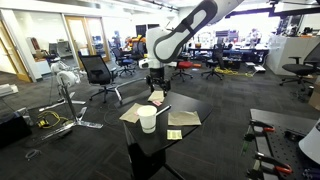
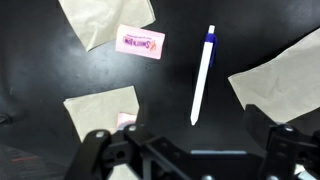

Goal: Remove the pen out of the cup and put it on the table

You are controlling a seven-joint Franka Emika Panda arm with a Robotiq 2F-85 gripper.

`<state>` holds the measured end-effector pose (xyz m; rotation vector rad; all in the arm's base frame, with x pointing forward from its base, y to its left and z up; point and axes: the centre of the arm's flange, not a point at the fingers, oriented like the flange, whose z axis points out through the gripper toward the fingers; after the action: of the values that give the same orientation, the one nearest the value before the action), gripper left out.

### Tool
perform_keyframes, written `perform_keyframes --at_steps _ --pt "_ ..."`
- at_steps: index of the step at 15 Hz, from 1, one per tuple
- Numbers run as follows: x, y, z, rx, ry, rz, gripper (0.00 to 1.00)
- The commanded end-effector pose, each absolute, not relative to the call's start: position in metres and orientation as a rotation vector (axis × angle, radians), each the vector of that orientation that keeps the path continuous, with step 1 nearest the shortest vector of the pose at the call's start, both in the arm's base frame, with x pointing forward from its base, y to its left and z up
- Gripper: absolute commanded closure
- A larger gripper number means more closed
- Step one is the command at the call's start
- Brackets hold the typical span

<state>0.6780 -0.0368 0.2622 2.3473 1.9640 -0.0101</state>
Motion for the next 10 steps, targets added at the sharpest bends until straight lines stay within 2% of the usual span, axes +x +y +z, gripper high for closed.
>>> perform_keyframes --at_steps 1,10 --pt "0.67 -0.032 0.316 2.36 1.843 0.05 0.0" --pt "0.652 -0.029 0.43 2.38 1.731 0.208 0.0"
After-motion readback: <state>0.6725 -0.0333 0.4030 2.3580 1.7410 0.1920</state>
